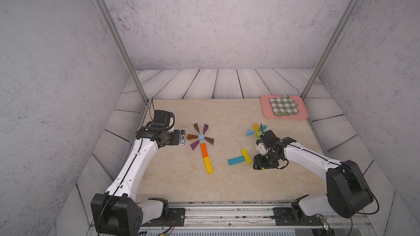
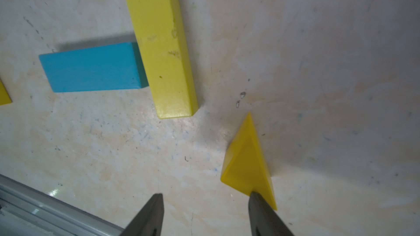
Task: Assemble a small pinwheel with building blocks
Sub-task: Pick up the building block from the center of the board.
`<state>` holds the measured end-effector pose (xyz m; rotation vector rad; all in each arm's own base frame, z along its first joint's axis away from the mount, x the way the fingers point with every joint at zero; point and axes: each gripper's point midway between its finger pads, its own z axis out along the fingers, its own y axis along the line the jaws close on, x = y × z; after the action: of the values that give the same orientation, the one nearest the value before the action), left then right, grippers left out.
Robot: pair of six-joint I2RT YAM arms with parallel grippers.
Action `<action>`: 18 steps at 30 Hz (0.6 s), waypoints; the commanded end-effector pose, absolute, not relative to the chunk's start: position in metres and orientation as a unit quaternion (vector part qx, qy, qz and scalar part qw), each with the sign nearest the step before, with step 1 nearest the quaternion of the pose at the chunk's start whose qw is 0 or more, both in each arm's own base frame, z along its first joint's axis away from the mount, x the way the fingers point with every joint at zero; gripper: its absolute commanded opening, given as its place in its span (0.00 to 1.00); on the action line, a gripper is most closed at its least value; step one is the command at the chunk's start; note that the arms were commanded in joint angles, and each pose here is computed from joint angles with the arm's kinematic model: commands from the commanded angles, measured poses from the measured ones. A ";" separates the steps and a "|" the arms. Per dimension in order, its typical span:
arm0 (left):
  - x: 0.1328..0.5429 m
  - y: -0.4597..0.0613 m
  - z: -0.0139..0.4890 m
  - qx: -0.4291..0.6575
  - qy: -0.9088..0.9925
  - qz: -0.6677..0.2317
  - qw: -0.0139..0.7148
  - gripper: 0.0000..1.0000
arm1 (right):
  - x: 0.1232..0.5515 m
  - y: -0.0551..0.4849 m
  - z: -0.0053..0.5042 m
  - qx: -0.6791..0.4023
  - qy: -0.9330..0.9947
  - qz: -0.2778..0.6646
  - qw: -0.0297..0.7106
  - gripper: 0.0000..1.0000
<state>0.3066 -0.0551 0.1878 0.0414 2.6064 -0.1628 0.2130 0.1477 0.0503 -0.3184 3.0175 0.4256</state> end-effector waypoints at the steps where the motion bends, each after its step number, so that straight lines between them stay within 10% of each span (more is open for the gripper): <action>1: 0.302 -0.051 0.187 0.016 0.964 -0.055 0.260 0.96 | 0.206 0.146 0.049 -0.100 0.984 0.139 0.040 0.64; 18: 0.302 -0.050 0.187 0.016 0.964 -0.054 0.259 0.96 | 0.237 0.139 0.044 -0.057 0.990 0.120 0.055 0.65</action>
<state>0.3065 -0.0552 0.1877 0.0415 2.6068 -0.1633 0.2371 0.1370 0.0570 -0.1892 2.9722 0.3493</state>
